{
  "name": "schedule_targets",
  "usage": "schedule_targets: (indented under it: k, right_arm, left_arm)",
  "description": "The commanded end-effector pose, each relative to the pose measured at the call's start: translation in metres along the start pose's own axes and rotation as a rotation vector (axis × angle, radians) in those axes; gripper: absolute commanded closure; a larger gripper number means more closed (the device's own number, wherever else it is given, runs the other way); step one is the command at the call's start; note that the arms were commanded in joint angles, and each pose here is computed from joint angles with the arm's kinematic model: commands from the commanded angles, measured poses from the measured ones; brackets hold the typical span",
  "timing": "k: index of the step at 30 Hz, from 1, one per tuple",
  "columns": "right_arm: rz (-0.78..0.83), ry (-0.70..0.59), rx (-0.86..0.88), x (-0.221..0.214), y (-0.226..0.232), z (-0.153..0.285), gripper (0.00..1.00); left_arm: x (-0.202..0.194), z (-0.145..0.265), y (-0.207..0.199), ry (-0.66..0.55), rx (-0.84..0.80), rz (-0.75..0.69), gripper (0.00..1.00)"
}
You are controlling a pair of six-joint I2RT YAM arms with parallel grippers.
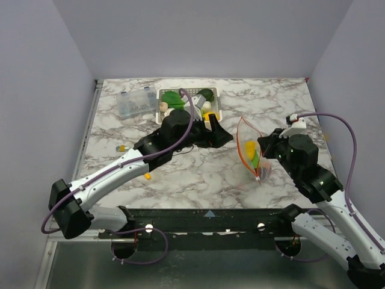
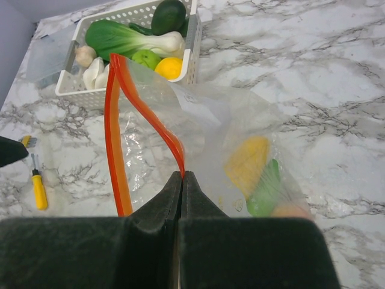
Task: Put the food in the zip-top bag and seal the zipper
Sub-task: Adjust the fake vegetable in the bin.
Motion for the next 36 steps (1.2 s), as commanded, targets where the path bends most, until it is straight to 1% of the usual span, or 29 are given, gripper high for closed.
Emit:
schedule_targets:
  k: [1,9,12,15,19,22,29,33,36]
  right_arm:
    - [0.005,0.002,0.013,0.000,0.003,0.000,0.99]
    - [0.011,0.028,0.008,-0.006,0.003,-0.005,0.99]
    - [0.013,0.034,0.010,-0.008,0.003,-0.006,0.99]
    - [0.009,0.038,0.019,-0.009,0.004,-0.005,0.99]
    - [0.024,0.053,0.028,-0.011,0.006,-0.006,0.99]
    - [0.037,0.071,0.029,-0.013,0.007,-0.008,0.99]
    - [0.046,0.092,0.036,-0.017,0.009,-0.011,0.99]
    - [0.049,0.103,0.038,-0.020,0.009,-0.012,0.99]
    - [0.050,0.108,0.039,-0.021,0.009,-0.013,0.99]
  left_arm:
    - [-0.006,0.020,0.045,0.011,0.134,-0.056,0.19]
    - [0.008,0.054,0.122,-0.035,0.320,-0.069,0.18]
    - [0.013,0.060,0.151,-0.021,0.404,-0.089,0.18]
    - [0.014,0.060,0.173,0.033,0.455,-0.129,0.18]
    - [0.016,0.051,0.195,0.131,0.502,-0.240,0.18]
    - [0.015,0.040,0.216,0.201,0.528,-0.297,0.18]
    - [0.027,0.009,0.257,0.322,0.592,-0.350,0.19]
    - [0.030,-0.001,0.289,0.383,0.693,-0.379,0.20]
    - [0.031,-0.009,0.306,0.422,0.734,-0.366,0.19]
Point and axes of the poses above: each gripper's point midway between its finger pads, its own z axis back along the fingers, its own y axis along the line the jaws close on, x = y × z, the point moved 1 cm from there along z, back along the fingers, and after that the axes turned 13 degrees about -z, right-handed, at the moved point
